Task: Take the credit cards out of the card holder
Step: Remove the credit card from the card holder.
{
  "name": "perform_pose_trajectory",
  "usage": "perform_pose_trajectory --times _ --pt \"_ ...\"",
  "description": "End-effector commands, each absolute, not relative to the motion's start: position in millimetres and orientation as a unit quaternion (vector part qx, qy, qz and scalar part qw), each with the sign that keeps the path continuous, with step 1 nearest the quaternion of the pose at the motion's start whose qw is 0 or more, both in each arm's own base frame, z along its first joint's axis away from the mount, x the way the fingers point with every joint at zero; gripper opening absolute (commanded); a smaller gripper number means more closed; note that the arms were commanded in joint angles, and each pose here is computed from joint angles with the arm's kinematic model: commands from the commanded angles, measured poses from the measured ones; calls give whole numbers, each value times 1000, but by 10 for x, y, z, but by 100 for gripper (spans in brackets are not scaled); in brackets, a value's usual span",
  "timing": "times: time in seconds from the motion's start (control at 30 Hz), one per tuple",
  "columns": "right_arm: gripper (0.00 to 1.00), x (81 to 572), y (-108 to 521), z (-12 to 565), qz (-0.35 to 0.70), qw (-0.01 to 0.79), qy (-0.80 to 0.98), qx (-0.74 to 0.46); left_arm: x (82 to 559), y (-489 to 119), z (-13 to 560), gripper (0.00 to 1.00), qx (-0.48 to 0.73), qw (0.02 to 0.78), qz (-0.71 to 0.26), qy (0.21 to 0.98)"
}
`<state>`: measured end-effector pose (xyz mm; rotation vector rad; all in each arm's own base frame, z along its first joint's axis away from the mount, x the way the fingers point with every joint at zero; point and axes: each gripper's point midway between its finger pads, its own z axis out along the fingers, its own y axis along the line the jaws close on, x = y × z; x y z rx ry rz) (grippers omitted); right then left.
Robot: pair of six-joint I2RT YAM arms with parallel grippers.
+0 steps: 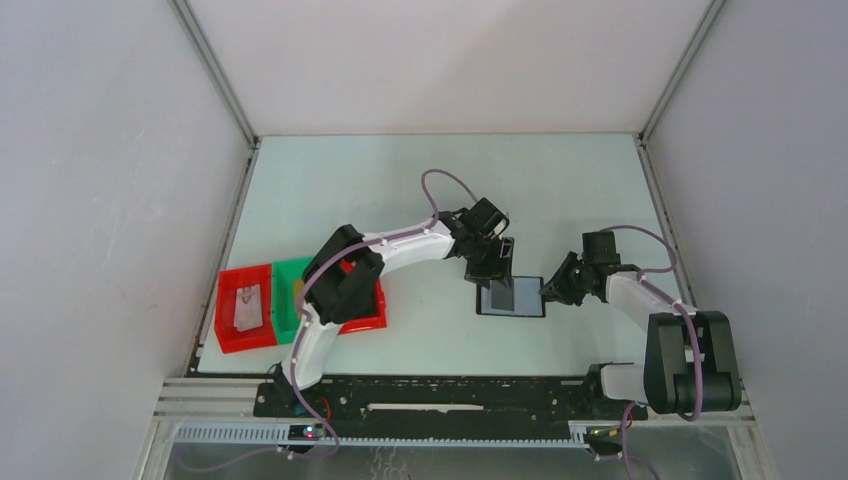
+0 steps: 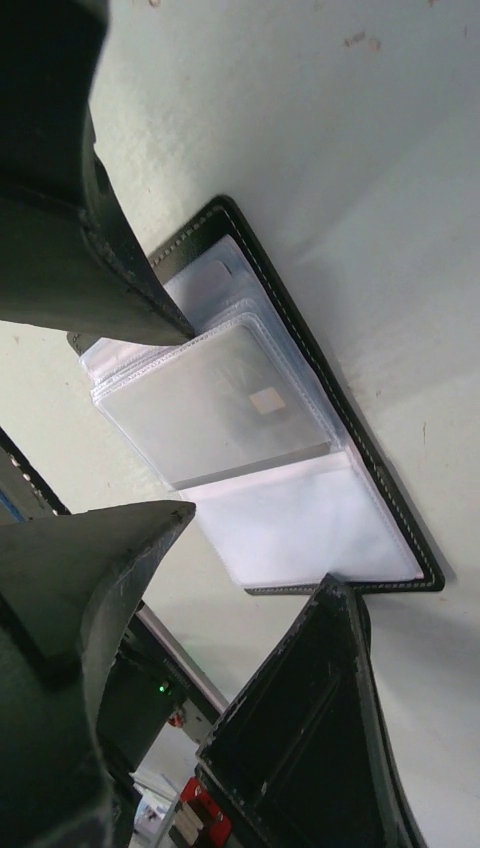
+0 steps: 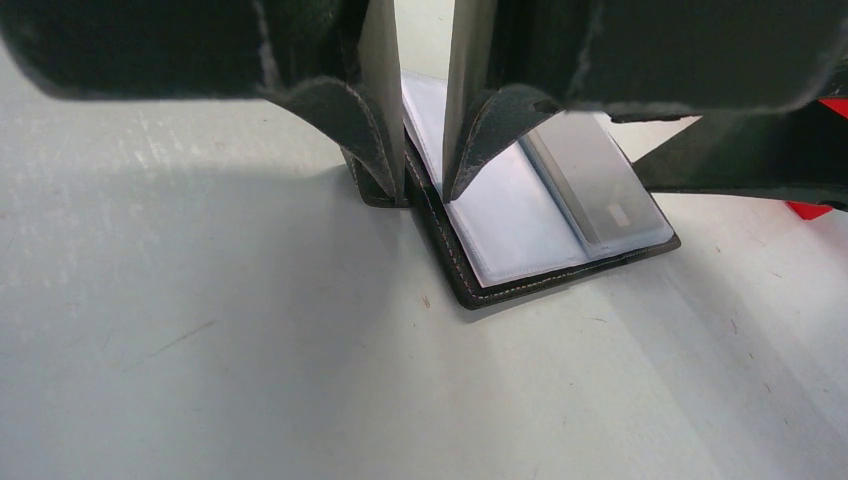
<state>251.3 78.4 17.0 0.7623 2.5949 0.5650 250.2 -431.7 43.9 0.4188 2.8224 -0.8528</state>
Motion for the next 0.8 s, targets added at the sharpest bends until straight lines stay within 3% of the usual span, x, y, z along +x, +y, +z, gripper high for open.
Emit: perform_pose_trajectory --times 0.0,0.77 --pt "29 2425 833 94 203 171 927 266 2424 -4580 588 63 169 75 -329 926" --pt "29 2423 829 93 203 170 926 268 2341 -4817 1121 63 200 88 -397 891"
